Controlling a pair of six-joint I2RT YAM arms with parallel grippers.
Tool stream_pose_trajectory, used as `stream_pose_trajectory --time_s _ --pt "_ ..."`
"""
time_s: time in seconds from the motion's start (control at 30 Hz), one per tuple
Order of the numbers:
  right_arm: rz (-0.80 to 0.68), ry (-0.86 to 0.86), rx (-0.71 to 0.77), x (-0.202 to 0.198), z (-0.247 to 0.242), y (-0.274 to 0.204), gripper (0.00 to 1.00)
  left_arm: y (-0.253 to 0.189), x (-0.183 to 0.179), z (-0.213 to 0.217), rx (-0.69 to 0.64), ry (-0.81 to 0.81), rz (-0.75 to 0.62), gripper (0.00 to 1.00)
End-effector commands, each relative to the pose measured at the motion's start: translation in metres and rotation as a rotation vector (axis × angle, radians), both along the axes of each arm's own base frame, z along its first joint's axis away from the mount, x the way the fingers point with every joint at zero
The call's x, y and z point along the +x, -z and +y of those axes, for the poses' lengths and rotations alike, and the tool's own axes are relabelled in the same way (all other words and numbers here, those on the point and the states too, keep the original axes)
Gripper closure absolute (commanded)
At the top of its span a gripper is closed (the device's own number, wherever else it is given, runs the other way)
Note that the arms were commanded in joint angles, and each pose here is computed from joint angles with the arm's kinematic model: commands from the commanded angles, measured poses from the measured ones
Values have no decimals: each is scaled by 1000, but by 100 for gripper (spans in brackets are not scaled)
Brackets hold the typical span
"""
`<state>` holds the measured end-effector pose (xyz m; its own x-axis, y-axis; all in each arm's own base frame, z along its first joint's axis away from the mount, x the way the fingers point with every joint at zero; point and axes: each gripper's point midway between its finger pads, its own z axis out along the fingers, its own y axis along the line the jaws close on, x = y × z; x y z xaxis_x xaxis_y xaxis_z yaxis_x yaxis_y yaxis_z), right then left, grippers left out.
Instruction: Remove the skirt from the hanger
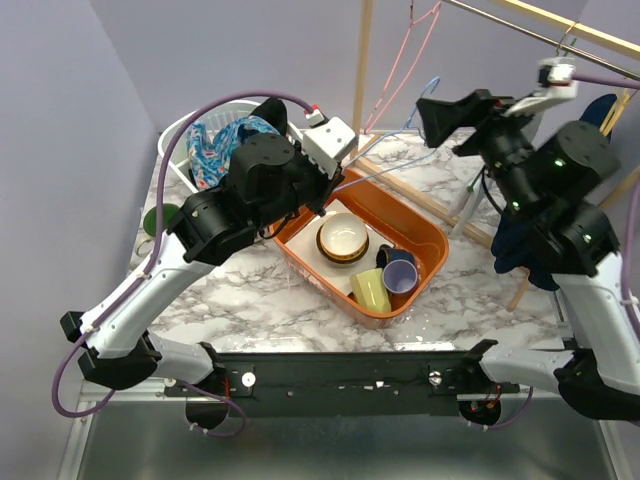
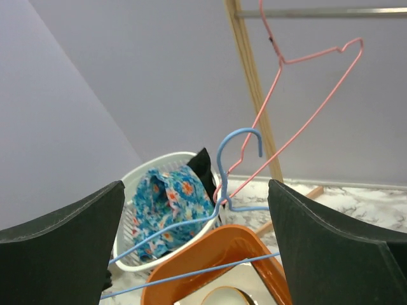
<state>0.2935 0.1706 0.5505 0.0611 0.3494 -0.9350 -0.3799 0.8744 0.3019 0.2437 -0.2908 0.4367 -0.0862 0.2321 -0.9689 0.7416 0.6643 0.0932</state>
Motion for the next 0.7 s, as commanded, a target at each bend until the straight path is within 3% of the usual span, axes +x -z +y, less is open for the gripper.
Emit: stream_pose_trajectory --time_s 0.0,0.3,0.53,0.67 --pt "-64 -55 101 -39 -17 -29 0 -43 7 5 -137 -60 -85 100" --pt "-240 -156 305 -121 -60 -84 0 -53 49 -25 -221 -173 -104 100" --pt "-317 -142 380 -150 -87 -84 0 -90 76 -39 -329 -229 -216 100" --pt "-282 -126 393 -149 -91 -74 0 -100 96 -56 -349 -257 -271 100"
